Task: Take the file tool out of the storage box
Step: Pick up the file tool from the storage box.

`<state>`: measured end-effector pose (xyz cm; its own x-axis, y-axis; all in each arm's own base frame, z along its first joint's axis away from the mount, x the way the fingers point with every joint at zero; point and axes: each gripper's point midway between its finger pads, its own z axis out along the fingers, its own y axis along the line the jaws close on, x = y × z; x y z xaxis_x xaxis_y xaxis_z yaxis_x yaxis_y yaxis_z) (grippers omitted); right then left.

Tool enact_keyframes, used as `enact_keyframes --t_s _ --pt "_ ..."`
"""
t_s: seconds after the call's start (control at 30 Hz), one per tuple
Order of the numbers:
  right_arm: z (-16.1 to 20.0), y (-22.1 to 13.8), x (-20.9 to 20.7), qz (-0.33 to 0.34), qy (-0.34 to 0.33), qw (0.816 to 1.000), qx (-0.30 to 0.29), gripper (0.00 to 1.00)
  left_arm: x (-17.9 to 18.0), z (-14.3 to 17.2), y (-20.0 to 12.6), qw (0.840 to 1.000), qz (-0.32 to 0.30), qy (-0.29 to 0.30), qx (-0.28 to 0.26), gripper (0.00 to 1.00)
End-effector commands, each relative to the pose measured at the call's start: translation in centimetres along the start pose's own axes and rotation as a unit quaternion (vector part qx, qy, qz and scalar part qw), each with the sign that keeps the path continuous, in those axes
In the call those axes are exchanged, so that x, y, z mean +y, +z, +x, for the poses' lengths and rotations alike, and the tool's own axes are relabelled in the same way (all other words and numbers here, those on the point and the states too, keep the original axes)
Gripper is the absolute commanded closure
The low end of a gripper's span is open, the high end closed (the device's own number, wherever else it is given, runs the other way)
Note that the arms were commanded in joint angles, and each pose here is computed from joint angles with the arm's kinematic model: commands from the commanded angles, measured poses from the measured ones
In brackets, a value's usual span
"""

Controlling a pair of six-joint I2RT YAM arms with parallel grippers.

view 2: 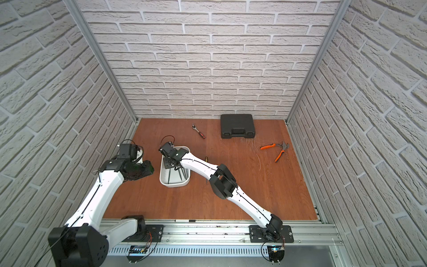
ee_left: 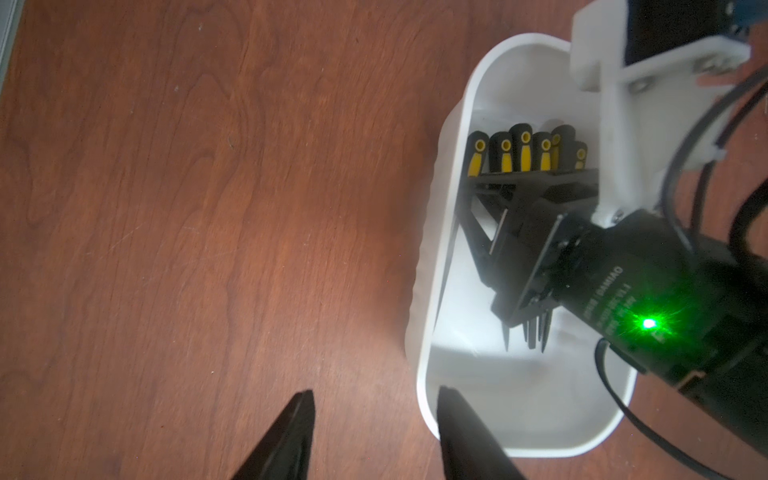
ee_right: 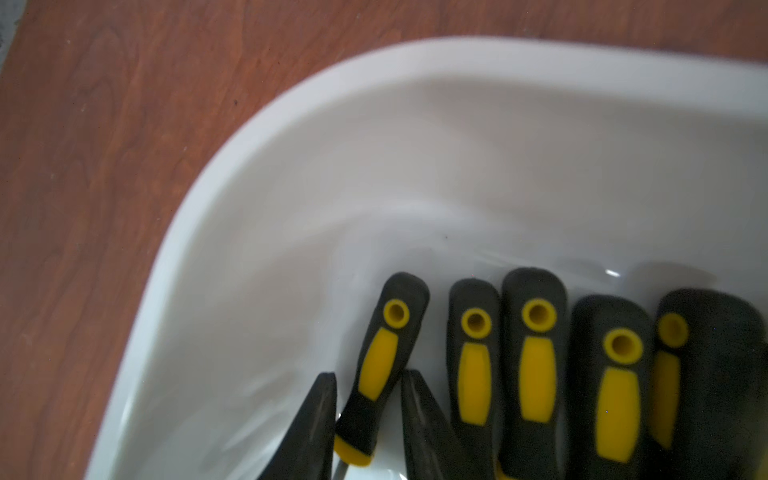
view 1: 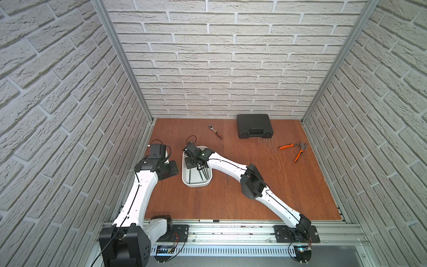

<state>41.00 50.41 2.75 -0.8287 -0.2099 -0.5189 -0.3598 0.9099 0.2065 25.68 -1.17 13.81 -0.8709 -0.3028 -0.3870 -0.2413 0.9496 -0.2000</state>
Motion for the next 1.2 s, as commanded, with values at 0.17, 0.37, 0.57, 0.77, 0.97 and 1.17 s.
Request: enact_keyframes --t_s 0.17,0.37,0.57,0.77,0.97,1.17 --pt "2.3 0.5 -1.6 0.053 -0.021 0.998 0.027 0.78 0.2 0.1 -0.7 1.000 -0.003 0.007 -0.003 0.46" --pt "2.6 0.8 -0.5 0.022 -0.007 0.999 0.035 0.97 0.1 0.0 -1.1 1.000 -0.003 0.009 -0.006 0.46" --pt "0.1 -1.7 2.2 -0.050 0.012 0.999 -0.007 0.97 0.1 -0.1 -1.3 1.000 -0.003 0.008 -0.008 0.46" --pt "-3.0 -6.4 3.6 -0.105 0.030 0.993 -0.049 0.97 -0.1 -0.5 -1.7 1.000 0.002 0.006 -0.013 0.46" --pt "-6.0 -12.2 2.0 -0.110 0.032 0.986 -0.117 0.97 0.0 -0.2 -1.6 1.000 0.001 0.004 -0.014 0.46" --pt "-7.6 -16.1 -3.2 -0.074 0.057 0.982 -0.164 0.97 -0.2 -0.2 -1.6 1.000 0.007 -0.002 -0.016 0.46"
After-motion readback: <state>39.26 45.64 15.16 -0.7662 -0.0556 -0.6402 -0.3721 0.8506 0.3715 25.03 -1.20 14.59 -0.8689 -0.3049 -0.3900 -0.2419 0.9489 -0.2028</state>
